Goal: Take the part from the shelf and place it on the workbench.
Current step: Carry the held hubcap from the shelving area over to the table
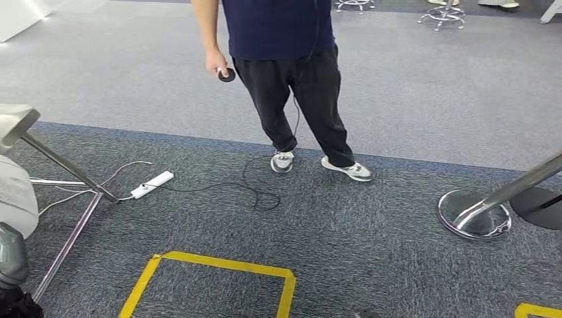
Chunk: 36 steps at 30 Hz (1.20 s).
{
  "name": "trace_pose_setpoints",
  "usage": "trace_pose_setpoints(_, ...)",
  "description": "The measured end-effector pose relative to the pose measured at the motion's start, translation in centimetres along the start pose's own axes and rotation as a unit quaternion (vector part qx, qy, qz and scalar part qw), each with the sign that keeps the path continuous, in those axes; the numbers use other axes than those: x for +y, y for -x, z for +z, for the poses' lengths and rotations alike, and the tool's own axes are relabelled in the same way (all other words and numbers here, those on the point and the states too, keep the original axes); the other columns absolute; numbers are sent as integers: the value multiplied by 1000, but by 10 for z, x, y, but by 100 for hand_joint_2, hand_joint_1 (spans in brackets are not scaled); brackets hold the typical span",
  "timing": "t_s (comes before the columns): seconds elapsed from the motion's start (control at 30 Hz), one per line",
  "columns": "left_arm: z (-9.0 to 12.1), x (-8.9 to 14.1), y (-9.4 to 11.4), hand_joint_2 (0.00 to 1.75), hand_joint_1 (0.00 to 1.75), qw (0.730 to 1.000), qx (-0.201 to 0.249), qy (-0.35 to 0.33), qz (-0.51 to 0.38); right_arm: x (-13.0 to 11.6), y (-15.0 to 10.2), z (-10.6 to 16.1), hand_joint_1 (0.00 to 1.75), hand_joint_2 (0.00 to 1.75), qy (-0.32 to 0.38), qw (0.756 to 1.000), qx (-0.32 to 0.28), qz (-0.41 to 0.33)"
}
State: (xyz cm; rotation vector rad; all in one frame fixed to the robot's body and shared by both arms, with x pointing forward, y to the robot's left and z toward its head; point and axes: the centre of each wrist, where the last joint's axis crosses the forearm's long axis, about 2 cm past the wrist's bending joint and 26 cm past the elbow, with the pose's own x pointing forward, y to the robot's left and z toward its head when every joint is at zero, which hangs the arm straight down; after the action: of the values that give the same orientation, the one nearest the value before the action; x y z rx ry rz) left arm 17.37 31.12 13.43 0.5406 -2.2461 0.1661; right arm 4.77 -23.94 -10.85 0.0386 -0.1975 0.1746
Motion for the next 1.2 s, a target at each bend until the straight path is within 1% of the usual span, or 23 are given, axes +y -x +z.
trace_pose_setpoints(0.23,-1,-1,0,175,175,1000,-1,-2,0,-1,-1,0,0,175,0,1000,-2,1)
trace_pose_setpoints(0.4,0,-2,0,175,175,1000,0,-2,2,-2,-7,0,0,175,-1,1000,-9,1)
trace_pose_setpoints(0.53,-1,-2,0,175,175,1000,-1,-3,2,-1,-2,0,0,175,-2,1000,-3,1)
trace_pose_setpoints(1.2,-6,-3,1,175,175,1000,-7,-5,3,0,-1,0,0,175,-2,1000,-4,3)
